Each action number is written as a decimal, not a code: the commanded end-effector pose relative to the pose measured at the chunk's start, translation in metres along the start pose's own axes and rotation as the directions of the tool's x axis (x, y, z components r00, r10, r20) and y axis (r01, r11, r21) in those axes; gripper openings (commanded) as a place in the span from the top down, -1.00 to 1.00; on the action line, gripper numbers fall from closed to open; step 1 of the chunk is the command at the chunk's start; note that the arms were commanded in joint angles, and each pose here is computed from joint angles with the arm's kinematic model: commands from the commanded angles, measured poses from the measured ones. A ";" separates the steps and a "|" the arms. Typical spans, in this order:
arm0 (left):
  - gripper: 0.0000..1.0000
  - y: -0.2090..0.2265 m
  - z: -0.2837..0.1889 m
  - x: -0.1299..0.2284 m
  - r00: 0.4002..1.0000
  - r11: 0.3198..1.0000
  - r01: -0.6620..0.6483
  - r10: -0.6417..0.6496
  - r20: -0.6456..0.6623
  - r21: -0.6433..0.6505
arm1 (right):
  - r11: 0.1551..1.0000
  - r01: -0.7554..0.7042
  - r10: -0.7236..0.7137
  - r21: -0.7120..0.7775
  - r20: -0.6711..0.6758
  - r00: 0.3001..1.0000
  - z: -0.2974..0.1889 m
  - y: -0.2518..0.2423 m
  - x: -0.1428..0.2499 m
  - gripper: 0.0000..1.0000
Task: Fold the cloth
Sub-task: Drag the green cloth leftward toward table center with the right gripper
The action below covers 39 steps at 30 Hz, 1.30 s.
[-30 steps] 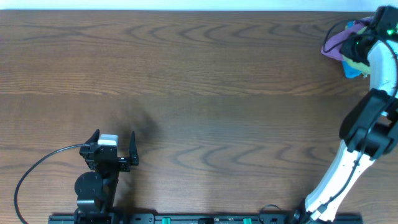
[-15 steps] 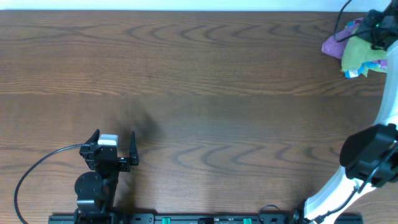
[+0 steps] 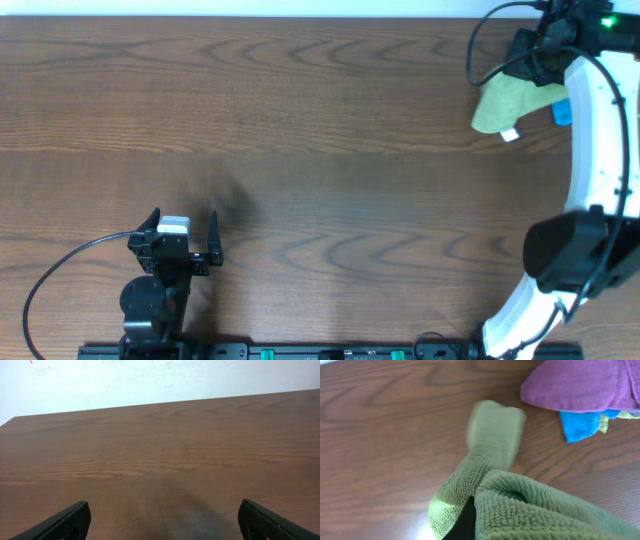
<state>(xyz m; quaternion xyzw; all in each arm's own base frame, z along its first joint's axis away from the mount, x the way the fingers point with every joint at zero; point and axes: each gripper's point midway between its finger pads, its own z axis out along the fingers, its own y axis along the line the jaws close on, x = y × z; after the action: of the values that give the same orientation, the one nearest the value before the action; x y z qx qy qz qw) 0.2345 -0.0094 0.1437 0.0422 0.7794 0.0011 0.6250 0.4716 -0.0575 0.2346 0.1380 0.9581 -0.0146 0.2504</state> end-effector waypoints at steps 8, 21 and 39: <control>-0.90 0.000 0.003 0.014 0.999 1.000 -0.014 0.014 -0.029 -0.005 | 0.999 0.037 -0.036 -0.009 0.084 0.996 -0.082 -0.009 0.024 0.97; -0.90 0.000 0.003 0.014 0.999 1.000 -0.014 0.014 -0.029 -0.005 | 0.998 0.049 -0.046 -0.028 0.117 0.992 -0.101 -0.023 0.125 0.98; -0.91 0.000 0.003 0.014 0.999 1.000 -0.014 0.014 -0.029 -0.006 | 0.915 0.308 -0.304 -0.261 0.058 0.951 -0.077 0.089 0.167 0.98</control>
<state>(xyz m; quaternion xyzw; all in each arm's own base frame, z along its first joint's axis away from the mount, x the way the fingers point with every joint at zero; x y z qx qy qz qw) 0.2346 -0.0094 0.1438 0.0422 0.7792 0.0011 0.6253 0.3164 0.0648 0.2331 -0.0308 0.9571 0.0678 0.2799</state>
